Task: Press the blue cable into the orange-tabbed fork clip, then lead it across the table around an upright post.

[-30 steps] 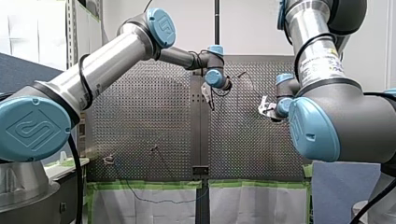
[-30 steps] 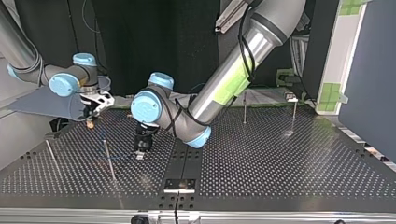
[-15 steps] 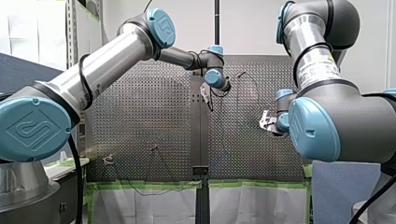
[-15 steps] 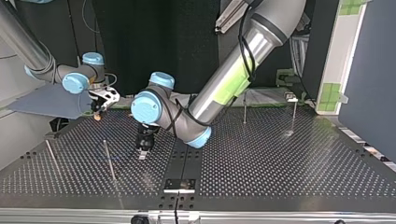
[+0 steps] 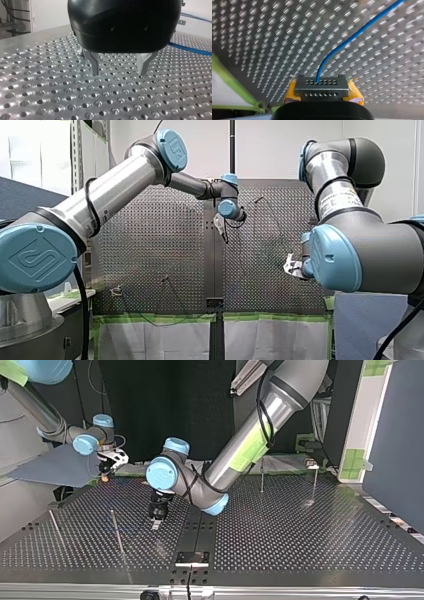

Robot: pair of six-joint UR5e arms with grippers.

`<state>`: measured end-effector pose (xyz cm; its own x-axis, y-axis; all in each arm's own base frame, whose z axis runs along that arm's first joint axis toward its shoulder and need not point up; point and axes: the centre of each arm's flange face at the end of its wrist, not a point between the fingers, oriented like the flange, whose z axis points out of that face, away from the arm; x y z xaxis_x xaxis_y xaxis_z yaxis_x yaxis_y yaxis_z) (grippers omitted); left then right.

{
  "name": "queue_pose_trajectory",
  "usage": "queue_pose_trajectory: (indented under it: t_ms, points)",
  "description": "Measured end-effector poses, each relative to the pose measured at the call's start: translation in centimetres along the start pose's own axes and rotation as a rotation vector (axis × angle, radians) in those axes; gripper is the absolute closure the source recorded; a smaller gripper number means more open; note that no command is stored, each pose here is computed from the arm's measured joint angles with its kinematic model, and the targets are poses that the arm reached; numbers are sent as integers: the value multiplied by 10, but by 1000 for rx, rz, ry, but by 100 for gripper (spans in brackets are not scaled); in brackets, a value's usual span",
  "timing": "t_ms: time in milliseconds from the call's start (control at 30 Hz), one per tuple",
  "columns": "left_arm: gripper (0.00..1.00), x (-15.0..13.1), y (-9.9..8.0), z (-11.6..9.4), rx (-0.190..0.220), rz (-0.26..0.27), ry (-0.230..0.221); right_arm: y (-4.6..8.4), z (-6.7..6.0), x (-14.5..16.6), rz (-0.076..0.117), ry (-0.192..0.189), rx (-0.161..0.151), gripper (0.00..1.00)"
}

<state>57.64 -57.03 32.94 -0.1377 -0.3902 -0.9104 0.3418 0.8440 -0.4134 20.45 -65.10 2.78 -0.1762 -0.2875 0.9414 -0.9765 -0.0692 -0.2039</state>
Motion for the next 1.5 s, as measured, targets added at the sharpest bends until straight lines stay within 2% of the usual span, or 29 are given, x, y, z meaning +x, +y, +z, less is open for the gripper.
queue_pose_trajectory:
  t_ms: [133,333,667,1033,1267,1500]
  points:
    - [25,0,2,0,-15,0,-5,11,5,-19,-5,-6,-11,100]
    - [25,-1,2,0,-20,0,-7,25,12,-44,0,-8,-23,100]
    - [25,2,-1,-3,-18,2,1,42,14,-95,5,-56,-43,100]
    - [25,2,0,-5,-29,6,12,61,11,-150,18,-109,-62,100]
    - [25,3,-1,-5,-32,8,11,71,4,-194,21,-169,-73,100]
    - [25,3,0,-6,-34,10,24,74,2,-207,18,-185,-76,100]
